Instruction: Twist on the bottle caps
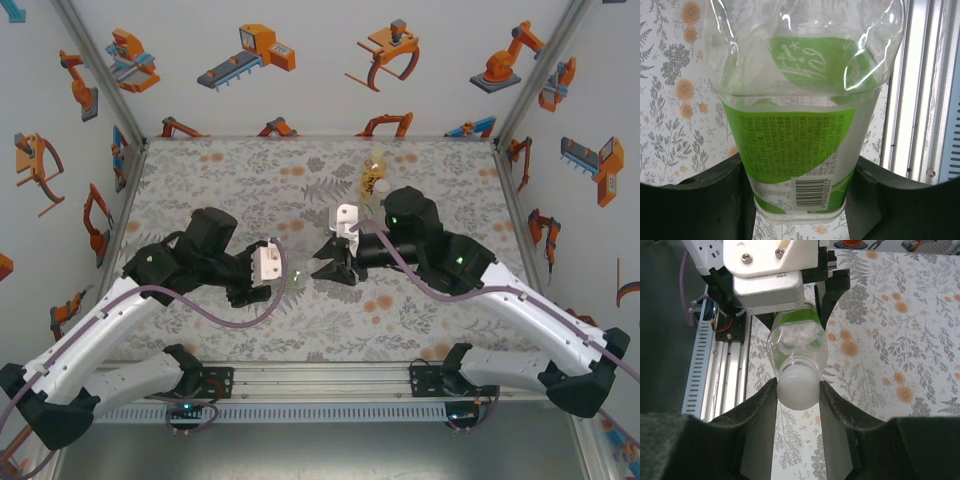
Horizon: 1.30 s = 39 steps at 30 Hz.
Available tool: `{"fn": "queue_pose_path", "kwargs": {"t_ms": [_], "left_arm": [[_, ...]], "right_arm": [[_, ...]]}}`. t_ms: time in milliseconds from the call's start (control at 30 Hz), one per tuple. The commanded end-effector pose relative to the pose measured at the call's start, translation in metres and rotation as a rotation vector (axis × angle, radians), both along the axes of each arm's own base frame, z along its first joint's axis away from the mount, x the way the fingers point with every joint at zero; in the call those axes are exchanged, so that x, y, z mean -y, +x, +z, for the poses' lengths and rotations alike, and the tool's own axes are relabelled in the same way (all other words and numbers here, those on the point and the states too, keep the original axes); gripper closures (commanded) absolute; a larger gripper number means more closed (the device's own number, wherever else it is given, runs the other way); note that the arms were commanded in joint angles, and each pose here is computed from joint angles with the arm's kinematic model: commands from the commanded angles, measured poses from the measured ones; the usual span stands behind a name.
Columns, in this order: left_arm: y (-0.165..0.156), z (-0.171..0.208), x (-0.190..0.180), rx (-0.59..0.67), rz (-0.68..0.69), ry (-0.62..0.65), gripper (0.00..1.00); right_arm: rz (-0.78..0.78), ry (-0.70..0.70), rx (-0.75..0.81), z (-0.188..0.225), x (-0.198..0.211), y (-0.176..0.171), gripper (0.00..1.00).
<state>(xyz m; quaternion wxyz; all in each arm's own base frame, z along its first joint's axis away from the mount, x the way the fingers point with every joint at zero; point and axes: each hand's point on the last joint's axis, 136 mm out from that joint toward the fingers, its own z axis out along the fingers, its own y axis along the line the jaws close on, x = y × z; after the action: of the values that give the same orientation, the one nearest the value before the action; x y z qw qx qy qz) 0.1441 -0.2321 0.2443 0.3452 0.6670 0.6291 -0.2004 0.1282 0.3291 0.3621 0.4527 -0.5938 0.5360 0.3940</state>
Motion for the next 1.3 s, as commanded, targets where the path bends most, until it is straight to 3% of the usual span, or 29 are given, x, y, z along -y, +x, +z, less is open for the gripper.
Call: {"fn": "queue_pose_path", "kwargs": {"t_ms": [0,467,700,833,1100,1267], "left_arm": [[-0.001,0.019,0.01,0.019,-0.012,-0.096,1.0],[0.002,0.039,0.021,0.022,-0.007,-0.178,1.0],[0.01,0.044,0.021,0.062,0.01,-0.171,1.0],[0.021,0.046,0.02,0.078,0.07,-0.168,1.0],[0.046,0.039,0.022,0.105,0.154,-0.12,1.0],[0.045,0.039,0.029,0.097,0.123,-0.143,1.0]], "right_arm": [[0.008,0.016,0.032,0.002,0.0,-0.004,1.0],[0.059,-0.014,-0.03,-0.013,-0.003,-0.012,1.0],[-0.1,-0.02,-0.145,-0.018,-0.005,0.011,1.0],[-0.293,-0.002,-0.356,-0.026,-0.004,0.034,1.0],[-0.89,-0.026,-1.082,-0.076,0.023,0.07,1.0],[-0.997,0.001,-1.438,-0.102,0.016,0.064,0.9]]}}
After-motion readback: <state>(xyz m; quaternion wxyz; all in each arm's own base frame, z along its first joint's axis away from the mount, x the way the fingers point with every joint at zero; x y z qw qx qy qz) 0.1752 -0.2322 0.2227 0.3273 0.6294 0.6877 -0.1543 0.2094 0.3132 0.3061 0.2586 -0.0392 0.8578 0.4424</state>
